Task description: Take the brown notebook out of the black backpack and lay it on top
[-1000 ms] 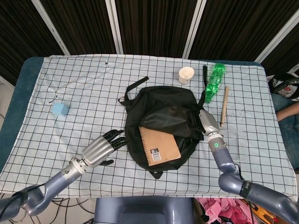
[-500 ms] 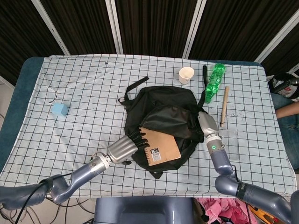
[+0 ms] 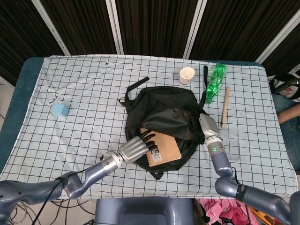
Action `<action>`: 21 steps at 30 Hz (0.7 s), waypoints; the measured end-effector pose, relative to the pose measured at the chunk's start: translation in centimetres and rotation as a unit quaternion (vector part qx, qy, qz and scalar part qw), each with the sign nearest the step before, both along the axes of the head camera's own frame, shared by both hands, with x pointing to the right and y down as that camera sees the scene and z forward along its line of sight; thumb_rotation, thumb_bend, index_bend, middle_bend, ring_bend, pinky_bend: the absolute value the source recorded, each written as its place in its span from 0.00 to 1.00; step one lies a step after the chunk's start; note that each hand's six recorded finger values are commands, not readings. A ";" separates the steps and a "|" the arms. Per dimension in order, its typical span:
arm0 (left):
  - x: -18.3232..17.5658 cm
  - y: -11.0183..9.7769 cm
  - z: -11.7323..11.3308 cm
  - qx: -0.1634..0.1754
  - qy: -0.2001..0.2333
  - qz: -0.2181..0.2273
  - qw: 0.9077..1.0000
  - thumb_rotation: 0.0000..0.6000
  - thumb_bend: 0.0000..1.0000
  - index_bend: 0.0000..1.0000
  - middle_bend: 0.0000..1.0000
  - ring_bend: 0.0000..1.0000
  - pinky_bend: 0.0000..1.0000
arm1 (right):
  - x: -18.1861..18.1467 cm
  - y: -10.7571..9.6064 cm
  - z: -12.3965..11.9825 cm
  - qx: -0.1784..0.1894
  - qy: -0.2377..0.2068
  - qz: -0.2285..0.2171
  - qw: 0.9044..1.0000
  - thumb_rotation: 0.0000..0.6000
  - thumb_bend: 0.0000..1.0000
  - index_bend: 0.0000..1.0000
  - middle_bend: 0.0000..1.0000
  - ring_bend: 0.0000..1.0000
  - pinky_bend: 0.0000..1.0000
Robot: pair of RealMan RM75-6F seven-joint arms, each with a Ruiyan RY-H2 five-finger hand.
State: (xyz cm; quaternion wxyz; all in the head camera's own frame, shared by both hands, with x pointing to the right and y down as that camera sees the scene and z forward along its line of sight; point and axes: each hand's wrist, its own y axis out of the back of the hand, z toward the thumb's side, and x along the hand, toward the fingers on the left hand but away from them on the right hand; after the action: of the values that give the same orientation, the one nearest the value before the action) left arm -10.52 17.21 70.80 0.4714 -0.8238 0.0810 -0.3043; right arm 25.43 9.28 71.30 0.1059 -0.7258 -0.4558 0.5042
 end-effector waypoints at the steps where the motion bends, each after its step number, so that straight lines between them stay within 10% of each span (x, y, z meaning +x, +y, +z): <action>1: 0.1 0.1 0.3 -0.002 0.000 0.000 1.000 1.00 0.00 0.25 0.27 0.04 0.00 | 0.0 0.1 0.1 -0.001 0.000 0.000 1.000 1.00 0.54 0.63 0.09 0.07 0.12; 21: 2.5 0.7 2.6 -0.005 0.002 0.001 1.000 1.00 0.00 0.24 0.14 0.00 0.00 | 0.1 0.0 0.0 0.002 -0.005 0.000 1.000 1.00 0.55 0.63 0.09 0.07 0.12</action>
State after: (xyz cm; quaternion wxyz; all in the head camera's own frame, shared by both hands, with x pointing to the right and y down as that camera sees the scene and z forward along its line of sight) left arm -8.03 17.92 73.44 0.4674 -0.8266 0.0800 -0.3030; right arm 25.53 9.29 71.27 0.1049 -0.7285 -0.4568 0.4995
